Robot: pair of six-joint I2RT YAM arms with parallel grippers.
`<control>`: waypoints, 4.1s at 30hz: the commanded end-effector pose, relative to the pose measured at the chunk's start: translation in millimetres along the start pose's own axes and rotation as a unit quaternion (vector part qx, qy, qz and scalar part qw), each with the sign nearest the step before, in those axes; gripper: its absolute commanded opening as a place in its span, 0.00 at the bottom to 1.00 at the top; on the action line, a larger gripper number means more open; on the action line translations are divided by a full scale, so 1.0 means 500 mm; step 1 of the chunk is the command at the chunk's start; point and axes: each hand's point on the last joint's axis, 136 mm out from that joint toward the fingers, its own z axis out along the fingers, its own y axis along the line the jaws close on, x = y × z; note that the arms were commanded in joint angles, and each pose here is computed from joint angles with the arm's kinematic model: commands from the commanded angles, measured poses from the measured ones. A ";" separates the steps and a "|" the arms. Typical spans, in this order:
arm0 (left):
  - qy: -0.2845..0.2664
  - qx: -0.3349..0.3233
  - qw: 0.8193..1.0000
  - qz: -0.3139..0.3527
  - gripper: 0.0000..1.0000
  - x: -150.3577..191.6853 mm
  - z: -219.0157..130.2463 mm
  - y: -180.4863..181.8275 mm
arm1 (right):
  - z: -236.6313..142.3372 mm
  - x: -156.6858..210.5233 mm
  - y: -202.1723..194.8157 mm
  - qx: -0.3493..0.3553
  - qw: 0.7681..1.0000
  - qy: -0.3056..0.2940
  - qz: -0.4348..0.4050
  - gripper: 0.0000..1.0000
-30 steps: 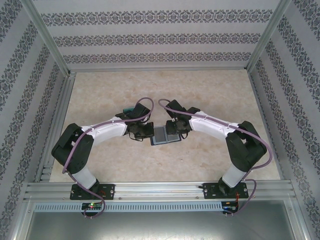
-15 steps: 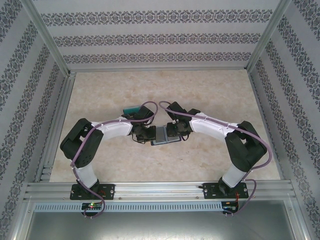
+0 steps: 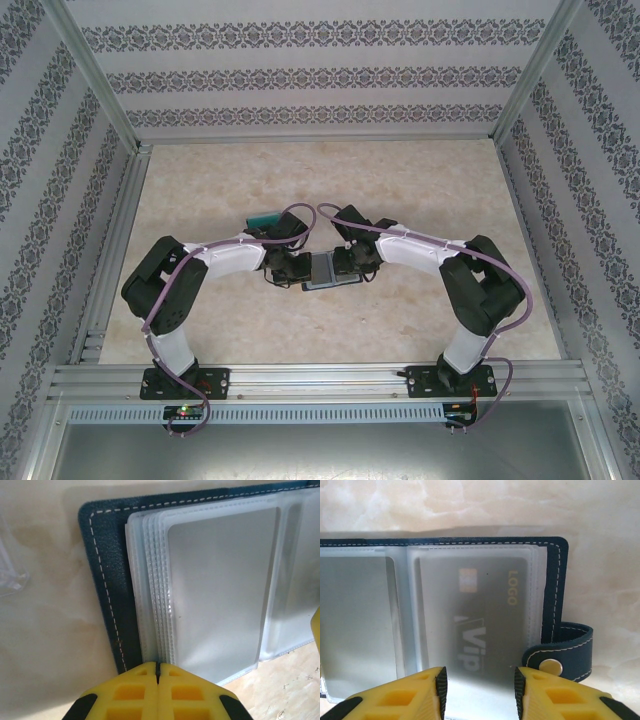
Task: Take the credit cards out of the card holder
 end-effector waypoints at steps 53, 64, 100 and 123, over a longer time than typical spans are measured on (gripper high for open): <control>0.032 -0.023 0.999 0.018 0.00 0.024 0.029 0.004 | -0.024 -0.013 0.041 -0.130 0.989 0.007 0.063 0.47; 0.034 -0.021 0.999 0.019 0.00 0.022 0.032 0.002 | -0.065 -0.043 0.100 -0.187 0.981 -0.009 0.054 0.48; 0.037 -0.031 0.999 0.022 0.00 0.022 0.034 0.007 | -0.022 0.032 -0.027 -0.045 0.999 0.010 0.023 0.55; 0.038 -0.029 0.999 0.022 0.00 0.024 0.035 0.008 | -0.017 0.010 0.008 -0.059 0.998 0.007 0.013 0.55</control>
